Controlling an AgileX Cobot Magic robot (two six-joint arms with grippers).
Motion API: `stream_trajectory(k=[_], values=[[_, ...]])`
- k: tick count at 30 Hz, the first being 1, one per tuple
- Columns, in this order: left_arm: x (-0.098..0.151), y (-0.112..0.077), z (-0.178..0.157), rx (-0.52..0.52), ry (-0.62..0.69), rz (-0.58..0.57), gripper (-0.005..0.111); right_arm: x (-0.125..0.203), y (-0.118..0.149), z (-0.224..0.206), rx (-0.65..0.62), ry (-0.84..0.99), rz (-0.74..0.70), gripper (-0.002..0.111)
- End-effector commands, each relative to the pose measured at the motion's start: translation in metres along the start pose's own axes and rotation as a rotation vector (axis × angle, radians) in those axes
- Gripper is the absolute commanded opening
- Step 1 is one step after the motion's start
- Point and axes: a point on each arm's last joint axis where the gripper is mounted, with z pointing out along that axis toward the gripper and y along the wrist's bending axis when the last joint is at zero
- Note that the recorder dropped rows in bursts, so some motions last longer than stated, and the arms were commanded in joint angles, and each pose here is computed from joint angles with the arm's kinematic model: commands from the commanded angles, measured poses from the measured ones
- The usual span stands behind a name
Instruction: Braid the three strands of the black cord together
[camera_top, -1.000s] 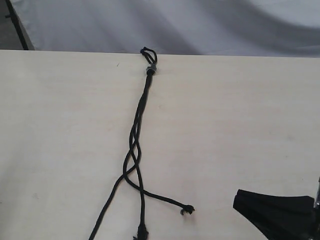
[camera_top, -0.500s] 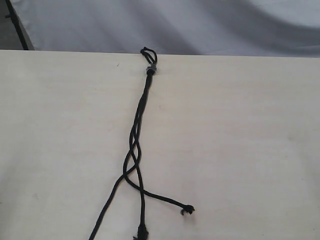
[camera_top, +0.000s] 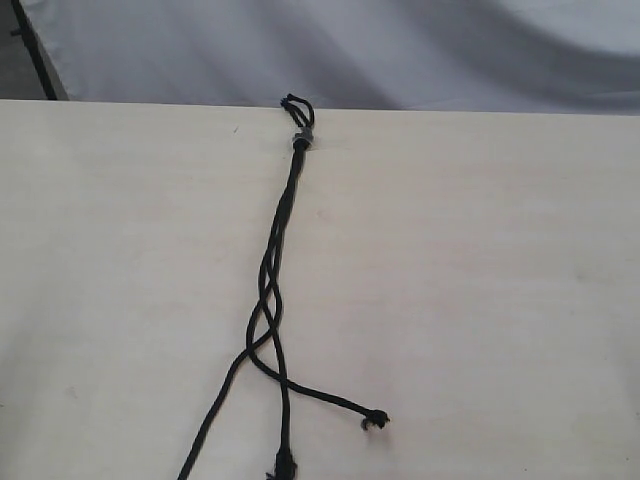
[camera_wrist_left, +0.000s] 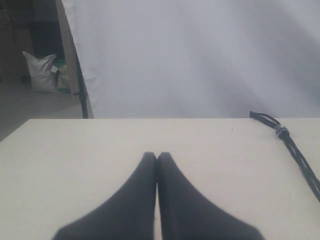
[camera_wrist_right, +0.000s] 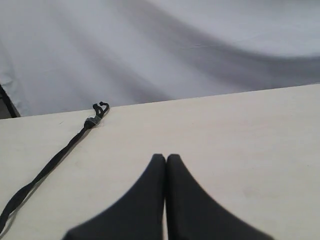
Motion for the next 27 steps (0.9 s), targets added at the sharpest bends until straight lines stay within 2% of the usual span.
stream_trajectory(k=[1,27], values=[[0.0007,0.0001,-0.0001,-0.003,-0.004,-0.001,0.001,0.0018,0.0007,-0.0004,-0.007,0.009,-0.040,0.000],[0.0007,0.0001,-0.0001,-0.003,-0.004,-0.001,0.001,0.0022,0.0006,-0.0004,-0.007,0.014,-0.039,0.000]])
